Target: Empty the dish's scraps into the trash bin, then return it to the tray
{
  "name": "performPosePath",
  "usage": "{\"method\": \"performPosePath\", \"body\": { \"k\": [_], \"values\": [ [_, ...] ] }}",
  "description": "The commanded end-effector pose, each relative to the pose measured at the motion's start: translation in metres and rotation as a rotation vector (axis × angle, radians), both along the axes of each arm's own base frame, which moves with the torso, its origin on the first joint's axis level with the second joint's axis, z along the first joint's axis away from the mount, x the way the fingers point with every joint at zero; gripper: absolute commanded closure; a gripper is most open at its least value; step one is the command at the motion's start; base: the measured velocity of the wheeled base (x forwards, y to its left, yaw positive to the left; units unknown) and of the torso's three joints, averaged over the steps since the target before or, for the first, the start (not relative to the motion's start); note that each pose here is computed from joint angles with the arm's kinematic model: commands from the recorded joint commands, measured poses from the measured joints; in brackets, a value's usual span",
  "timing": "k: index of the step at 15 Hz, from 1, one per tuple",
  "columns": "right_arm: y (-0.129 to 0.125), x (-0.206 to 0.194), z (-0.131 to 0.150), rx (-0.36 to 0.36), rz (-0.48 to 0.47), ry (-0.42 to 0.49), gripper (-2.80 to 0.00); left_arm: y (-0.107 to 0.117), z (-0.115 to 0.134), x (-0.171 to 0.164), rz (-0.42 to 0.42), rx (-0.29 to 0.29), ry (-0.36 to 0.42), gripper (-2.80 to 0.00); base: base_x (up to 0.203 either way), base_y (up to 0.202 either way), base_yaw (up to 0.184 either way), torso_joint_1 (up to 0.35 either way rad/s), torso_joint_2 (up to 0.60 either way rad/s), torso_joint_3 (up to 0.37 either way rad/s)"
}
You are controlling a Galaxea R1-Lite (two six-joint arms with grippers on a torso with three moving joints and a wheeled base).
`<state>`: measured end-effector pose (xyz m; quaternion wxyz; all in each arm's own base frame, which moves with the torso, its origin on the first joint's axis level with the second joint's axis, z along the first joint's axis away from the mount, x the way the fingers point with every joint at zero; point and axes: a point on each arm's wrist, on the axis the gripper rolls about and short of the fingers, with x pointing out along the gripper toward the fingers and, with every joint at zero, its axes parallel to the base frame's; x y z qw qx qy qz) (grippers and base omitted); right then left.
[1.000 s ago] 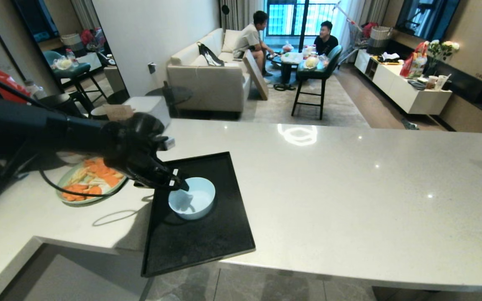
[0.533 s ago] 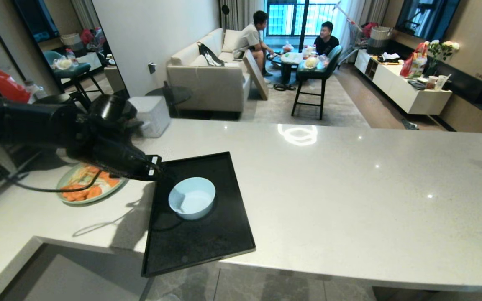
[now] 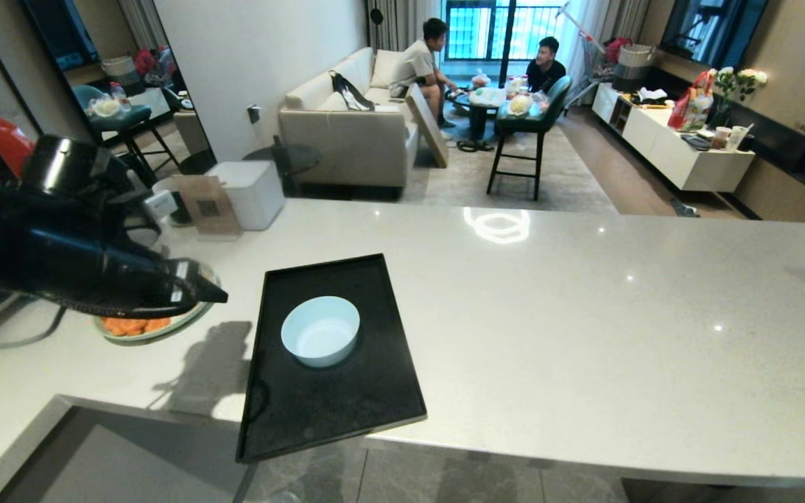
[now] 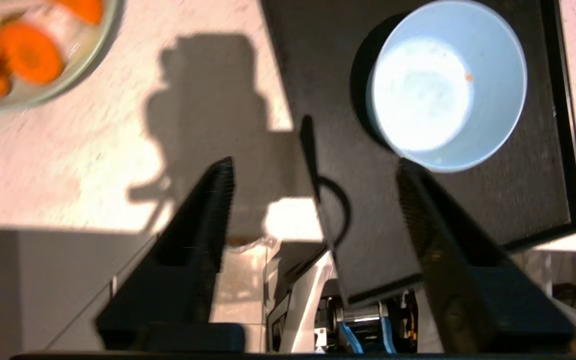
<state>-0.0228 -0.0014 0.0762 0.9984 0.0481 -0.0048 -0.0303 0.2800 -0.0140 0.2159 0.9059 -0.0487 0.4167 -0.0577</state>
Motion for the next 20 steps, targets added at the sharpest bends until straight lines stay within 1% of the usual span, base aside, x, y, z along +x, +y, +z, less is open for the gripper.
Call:
{"method": "performPosePath", "body": {
  "k": [1,5,10,13,17,20],
  "values": [
    [0.0,0.0,0.0,0.0,0.0,-0.001,0.0,0.011,0.015,-0.038,0.038,-0.001,-0.054,0.0,0.0,0.0,0.0,0.0,0.0,0.0],
    [0.0,0.0,0.0,0.0,0.0,0.0,0.0,0.023,0.015,-0.084,0.097,-0.001,-0.081,0.0,0.0,0.0,0.0,0.0,0.0,0.0],
    [0.0,0.0,0.0,0.0,0.0,0.001,0.0,0.038,0.007,-0.142,0.22,0.001,-0.13,0.0,0.0,0.0,0.0,0.0,0.0,0.0],
    [0.0,0.0,0.0,0.0,0.0,0.0,0.0,0.04,0.005,-0.173,0.276,-0.011,-0.187,0.0,0.0,0.0,0.0,0.0,0.0,0.0],
    [0.0,0.0,0.0,0.0,0.0,0.0,0.0,0.036,0.009,-0.191,0.267,-0.025,-0.254,0.0,0.0,0.0,0.0,0.0,0.0,0.0],
    [0.0,0.0,0.0,0.0,0.0,-0.001,0.0,0.03,0.001,-0.208,0.251,-0.038,-0.281,0.0,0.0,0.0,0.0,0.0,0.0,0.0]
  ]
}}
